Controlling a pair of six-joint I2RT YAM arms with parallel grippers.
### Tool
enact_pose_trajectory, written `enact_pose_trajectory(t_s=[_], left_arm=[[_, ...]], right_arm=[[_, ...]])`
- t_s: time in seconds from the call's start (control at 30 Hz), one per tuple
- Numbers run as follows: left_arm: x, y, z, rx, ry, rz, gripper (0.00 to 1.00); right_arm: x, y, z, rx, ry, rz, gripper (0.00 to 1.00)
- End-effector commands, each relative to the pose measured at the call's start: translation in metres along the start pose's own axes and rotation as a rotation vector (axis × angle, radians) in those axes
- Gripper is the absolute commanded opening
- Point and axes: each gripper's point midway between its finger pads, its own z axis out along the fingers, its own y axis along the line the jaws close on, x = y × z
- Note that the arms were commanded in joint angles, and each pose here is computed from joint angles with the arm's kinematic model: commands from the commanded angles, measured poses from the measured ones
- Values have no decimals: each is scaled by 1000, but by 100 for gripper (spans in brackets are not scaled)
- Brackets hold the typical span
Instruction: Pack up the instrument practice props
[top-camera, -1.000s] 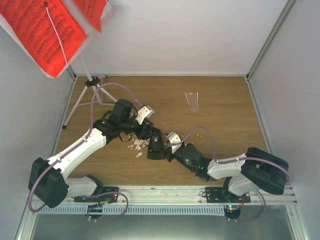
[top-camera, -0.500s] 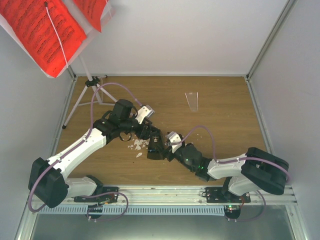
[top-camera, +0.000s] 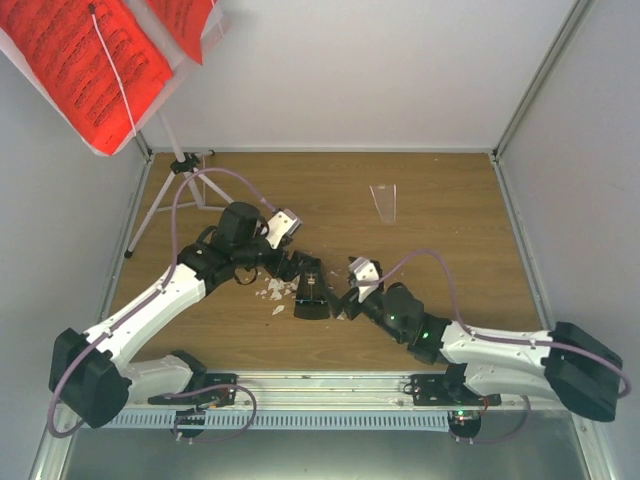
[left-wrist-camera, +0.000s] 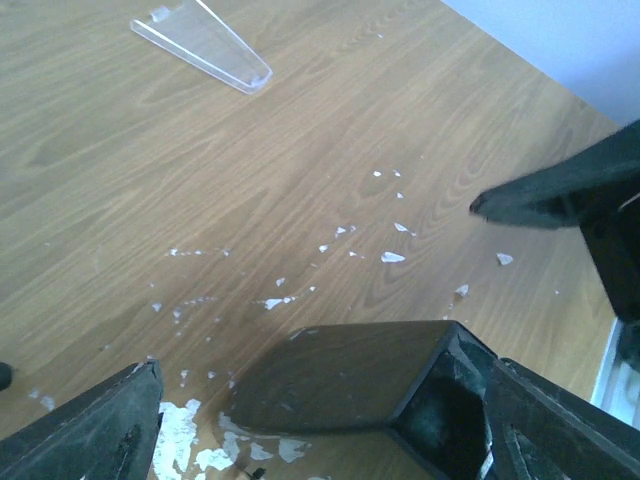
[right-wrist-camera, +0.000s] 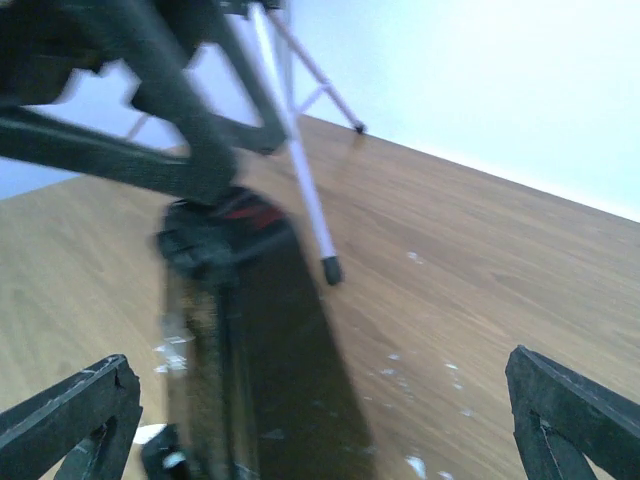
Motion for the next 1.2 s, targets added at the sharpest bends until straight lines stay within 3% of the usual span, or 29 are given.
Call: enact_pose_trajectory(t_s=[0.0, 0.17, 0.27, 0.47, 0.67, 1.17], left_arm=[[-24, 1, -24, -64, -137, 51, 90], [-41, 5, -49, -124, -250, 79, 99], [-42, 24, -57, -213, -262, 12, 99], [-44, 42, -71, -315, -297, -29, 99], [-46, 46, -83, -359, -325, -26, 99], [-49, 49, -102, -427, -368, -20, 99]], right_arm=[[12, -56, -11, 230, 149, 57, 100], [1, -125, -30, 371, 151, 216, 100], [0, -168, -43, 510, 162, 279, 100], [60, -232, -46, 636, 417, 469, 99], [100, -261, -27, 605, 544, 581, 100], [125, -300, 35, 553, 679, 555, 66]])
